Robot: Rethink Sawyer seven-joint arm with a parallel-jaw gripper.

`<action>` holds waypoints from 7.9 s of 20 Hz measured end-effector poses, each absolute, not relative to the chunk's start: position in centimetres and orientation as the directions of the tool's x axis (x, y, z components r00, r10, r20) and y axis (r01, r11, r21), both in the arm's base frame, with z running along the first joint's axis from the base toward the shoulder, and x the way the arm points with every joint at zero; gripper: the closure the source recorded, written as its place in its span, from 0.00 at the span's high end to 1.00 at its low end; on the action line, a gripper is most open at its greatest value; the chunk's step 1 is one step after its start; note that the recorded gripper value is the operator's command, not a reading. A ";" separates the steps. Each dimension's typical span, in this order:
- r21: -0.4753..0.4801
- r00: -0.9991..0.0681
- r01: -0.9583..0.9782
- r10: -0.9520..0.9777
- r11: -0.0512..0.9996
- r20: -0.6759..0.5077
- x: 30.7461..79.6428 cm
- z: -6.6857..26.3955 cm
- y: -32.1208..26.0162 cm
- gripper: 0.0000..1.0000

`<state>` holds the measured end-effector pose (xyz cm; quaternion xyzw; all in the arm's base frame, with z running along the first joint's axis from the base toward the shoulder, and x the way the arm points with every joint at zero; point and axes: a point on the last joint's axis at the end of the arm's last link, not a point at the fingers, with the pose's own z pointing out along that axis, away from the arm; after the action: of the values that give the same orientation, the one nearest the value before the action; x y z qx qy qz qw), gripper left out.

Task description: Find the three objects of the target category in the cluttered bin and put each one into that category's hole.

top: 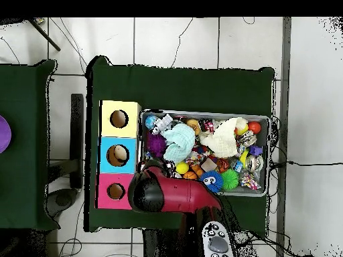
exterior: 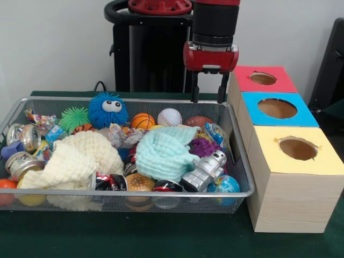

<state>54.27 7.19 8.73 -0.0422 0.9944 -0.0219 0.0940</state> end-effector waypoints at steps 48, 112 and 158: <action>-0.084 -0.902 -0.211 -0.227 0.974 -0.367 52.7 1.8 9.9 1.00; -0.116 -0.917 -0.227 -0.252 0.967 -0.308 50.2 -0.4 9.3 0.00; -0.129 -0.881 -0.274 -0.302 0.953 -0.363 51.2 10.7 13.5 0.00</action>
<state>51.20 13.51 10.69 -0.1487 0.9692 -0.0369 0.1931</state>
